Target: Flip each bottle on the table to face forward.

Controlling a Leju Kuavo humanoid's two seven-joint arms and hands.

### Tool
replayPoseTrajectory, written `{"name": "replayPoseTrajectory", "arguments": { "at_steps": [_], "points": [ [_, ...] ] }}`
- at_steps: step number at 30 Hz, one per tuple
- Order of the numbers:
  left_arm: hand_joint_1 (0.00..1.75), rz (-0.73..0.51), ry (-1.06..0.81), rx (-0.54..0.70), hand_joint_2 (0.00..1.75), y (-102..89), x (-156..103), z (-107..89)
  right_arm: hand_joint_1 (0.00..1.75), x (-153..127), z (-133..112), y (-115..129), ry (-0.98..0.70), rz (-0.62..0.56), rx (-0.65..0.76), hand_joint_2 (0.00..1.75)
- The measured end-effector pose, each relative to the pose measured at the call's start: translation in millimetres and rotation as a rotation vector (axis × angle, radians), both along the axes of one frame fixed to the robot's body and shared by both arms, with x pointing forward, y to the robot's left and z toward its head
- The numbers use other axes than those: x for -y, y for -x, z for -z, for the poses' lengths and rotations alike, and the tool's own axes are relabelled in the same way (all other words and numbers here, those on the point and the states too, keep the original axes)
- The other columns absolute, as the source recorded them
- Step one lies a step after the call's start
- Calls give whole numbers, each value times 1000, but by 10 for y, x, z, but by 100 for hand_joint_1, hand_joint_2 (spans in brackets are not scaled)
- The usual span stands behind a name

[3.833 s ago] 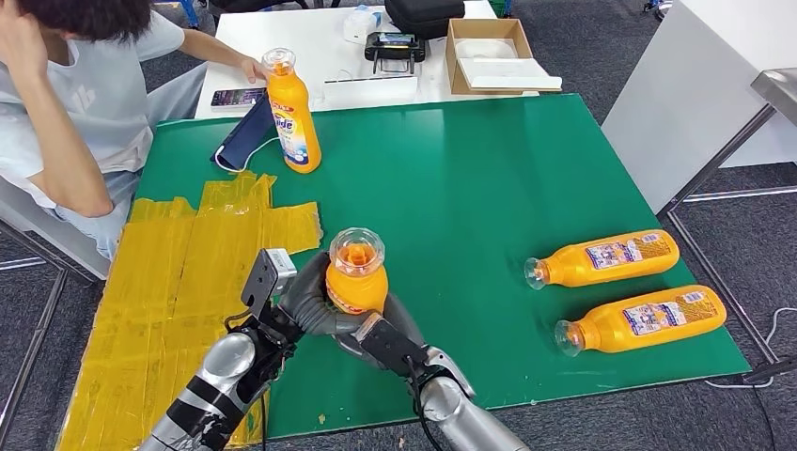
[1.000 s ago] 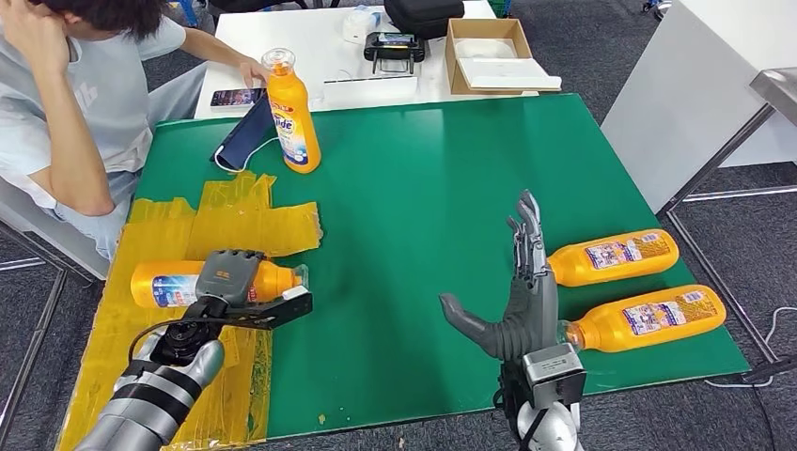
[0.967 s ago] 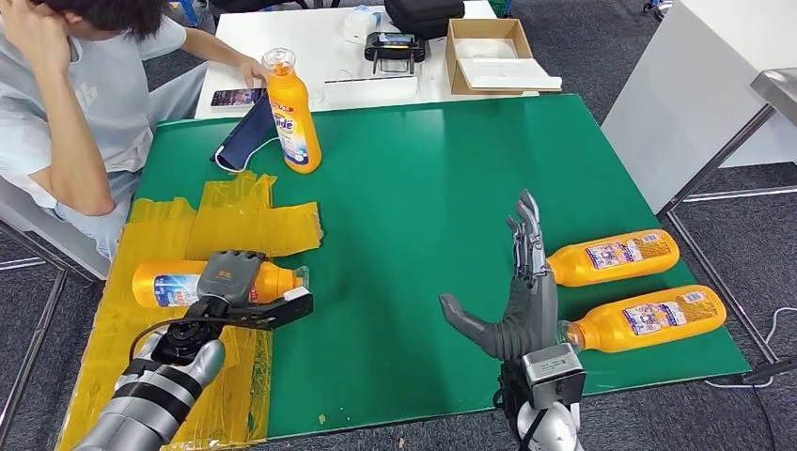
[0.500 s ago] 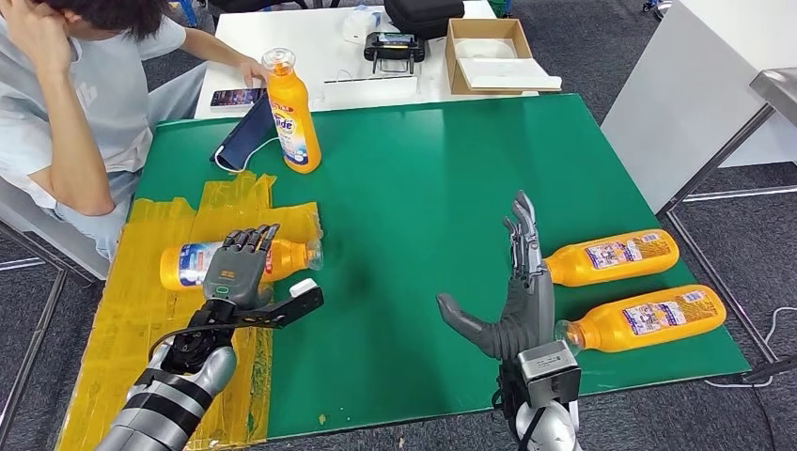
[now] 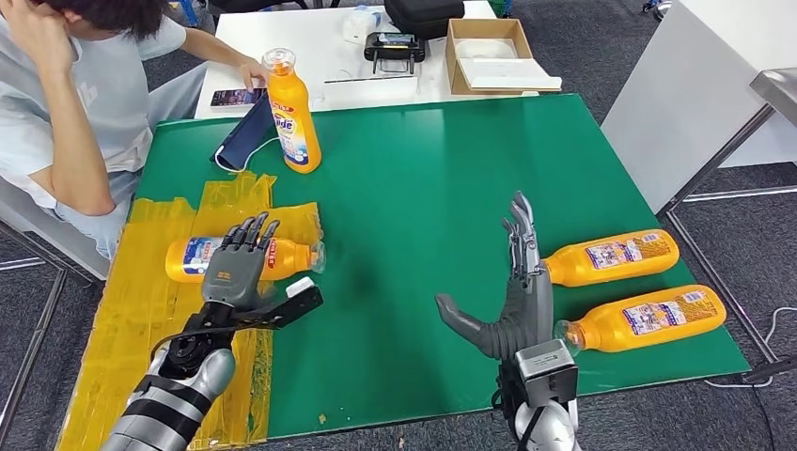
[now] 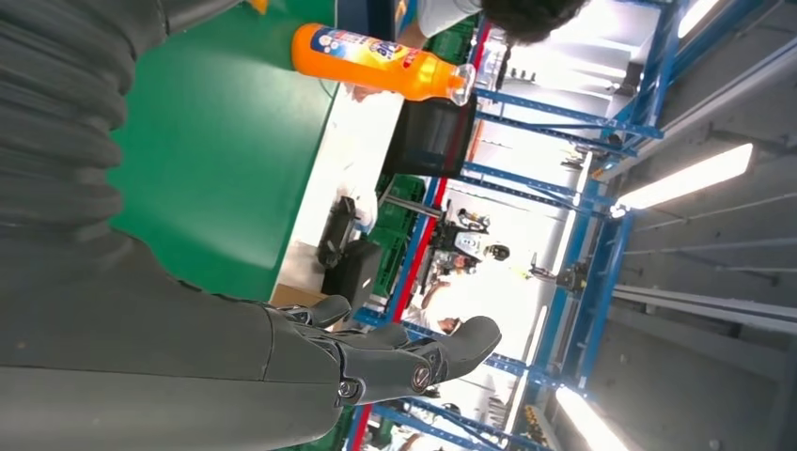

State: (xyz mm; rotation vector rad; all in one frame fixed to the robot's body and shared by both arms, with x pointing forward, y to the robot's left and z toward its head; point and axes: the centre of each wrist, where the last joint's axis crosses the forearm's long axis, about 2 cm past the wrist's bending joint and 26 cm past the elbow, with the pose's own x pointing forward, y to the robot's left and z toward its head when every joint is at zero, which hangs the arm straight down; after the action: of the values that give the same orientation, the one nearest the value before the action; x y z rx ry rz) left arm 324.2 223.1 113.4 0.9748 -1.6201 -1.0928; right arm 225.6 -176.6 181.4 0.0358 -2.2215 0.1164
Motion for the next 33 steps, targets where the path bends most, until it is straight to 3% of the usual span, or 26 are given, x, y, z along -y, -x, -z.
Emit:
{"name": "replayPoseTrajectory", "arguments": {
  "at_steps": [7, 9, 14, 17, 23, 33],
  "points": [
    [0, -52, 128, 307, 175, 174, 43, -136, 0, 0, 36, 3, 12, 18, -9, 175],
    [0, -19, 215, 337, 175, 236, 57, -173, 0, 11, 49, 4, 65, 62, -2, 175],
    [0, 210, 852, 126, 175, 429, 106, -266, 0, 178, 106, -39, 513, 259, 36, 175],
    [0, 333, 1070, 33, 175, 534, 83, -328, 0, 414, 203, -88, 759, 314, 40, 175],
    [0, 385, 1151, 3, 175, 621, 21, -363, 0, 851, 325, -172, 935, 365, 13, 175],
    [0, 382, 1163, 21, 175, 631, 2, -394, 0, 968, 368, -192, 981, 370, 4, 175]
  ]
}}
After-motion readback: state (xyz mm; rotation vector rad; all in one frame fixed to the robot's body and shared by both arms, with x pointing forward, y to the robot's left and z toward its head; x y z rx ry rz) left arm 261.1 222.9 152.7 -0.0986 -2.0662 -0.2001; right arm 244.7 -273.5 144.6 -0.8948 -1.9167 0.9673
